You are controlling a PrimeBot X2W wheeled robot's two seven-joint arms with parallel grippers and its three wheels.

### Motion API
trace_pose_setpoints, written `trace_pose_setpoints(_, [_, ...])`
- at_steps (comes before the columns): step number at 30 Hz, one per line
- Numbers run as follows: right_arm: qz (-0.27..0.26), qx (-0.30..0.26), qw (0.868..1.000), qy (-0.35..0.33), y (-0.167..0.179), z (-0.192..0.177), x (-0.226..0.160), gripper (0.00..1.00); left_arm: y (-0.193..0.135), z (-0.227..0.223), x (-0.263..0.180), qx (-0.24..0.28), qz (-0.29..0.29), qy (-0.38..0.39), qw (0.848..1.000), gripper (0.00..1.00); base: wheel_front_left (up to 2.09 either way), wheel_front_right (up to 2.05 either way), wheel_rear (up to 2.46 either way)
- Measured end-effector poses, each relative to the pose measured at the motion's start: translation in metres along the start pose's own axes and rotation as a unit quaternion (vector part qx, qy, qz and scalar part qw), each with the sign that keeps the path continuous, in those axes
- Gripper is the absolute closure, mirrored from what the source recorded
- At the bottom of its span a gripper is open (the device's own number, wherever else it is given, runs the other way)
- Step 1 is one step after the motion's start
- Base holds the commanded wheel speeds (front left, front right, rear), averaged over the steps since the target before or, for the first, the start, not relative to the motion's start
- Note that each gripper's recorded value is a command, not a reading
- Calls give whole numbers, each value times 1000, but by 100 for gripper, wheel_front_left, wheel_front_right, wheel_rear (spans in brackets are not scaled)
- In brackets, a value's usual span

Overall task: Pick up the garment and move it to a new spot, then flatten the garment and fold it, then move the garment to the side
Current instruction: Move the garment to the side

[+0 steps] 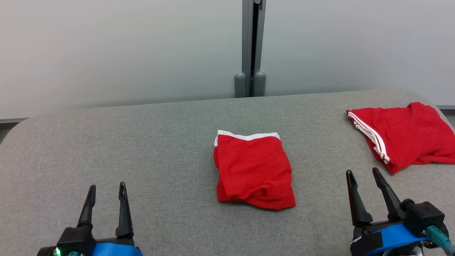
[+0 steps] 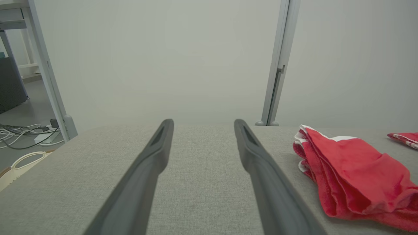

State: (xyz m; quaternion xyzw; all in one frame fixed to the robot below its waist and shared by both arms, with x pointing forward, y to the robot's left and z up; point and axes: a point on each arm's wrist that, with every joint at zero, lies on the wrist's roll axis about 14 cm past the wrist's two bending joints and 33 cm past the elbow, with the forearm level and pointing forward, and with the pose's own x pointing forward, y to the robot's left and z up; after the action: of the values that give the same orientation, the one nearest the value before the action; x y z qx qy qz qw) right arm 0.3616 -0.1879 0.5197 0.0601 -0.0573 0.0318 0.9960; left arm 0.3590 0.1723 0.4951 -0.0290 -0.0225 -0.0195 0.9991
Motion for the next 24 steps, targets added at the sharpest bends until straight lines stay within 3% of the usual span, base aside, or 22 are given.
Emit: trace_pose_setpoints(24, [6,5,1000,24,9,-10,2,0,11,-5,-5,9,15,9,1000,0,0,0,0])
